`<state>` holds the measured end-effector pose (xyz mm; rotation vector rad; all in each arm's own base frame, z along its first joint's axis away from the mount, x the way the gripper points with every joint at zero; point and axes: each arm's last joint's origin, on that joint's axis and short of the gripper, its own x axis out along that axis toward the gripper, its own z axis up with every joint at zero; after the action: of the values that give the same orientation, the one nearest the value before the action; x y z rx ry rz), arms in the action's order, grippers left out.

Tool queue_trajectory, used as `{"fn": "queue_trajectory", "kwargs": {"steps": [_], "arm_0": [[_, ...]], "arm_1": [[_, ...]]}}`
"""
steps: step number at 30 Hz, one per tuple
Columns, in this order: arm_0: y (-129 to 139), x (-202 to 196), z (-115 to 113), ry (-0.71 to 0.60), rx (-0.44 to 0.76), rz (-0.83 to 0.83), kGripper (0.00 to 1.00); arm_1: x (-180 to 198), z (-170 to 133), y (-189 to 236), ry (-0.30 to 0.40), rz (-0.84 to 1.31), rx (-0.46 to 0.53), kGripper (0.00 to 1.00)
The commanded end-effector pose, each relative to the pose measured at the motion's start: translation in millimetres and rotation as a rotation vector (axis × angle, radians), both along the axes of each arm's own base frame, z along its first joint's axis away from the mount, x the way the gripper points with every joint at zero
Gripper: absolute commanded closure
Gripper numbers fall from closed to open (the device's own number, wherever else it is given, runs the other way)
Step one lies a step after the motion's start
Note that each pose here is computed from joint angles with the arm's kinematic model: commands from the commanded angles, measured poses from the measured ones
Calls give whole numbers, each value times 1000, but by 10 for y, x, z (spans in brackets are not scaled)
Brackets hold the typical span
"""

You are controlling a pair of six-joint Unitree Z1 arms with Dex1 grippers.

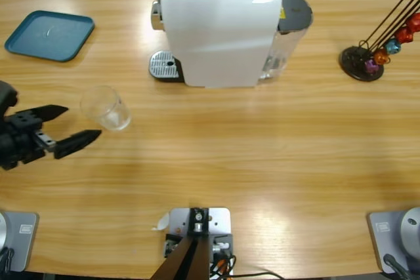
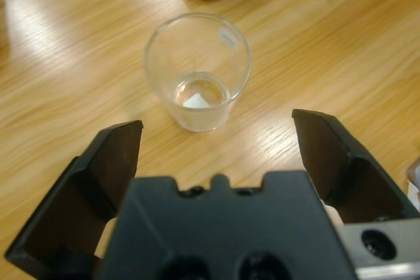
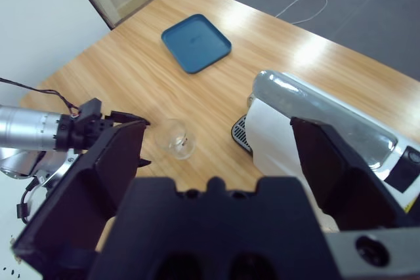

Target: Pour coffee

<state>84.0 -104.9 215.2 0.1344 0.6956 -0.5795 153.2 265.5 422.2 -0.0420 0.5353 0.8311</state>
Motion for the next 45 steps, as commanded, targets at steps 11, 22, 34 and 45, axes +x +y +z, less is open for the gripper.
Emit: {"fn": "queue_trajectory", "kwargs": {"steps": [11,22,34,45], "arm_0": [[-274,218,-336,2,53,67,0],[-339,335,-445,21,66,114,7],[-294,394,-454,20,77,149,395],[-213,316,-307,-37,64,76,1000]], "arm_1": [[-35,-242,35,77,8,-59,0],[-44,-309,47,103,27,-67,0],[-62,-364,53,131,52,-54,41],[-61,-420,53,140,46,-47,101]]}}
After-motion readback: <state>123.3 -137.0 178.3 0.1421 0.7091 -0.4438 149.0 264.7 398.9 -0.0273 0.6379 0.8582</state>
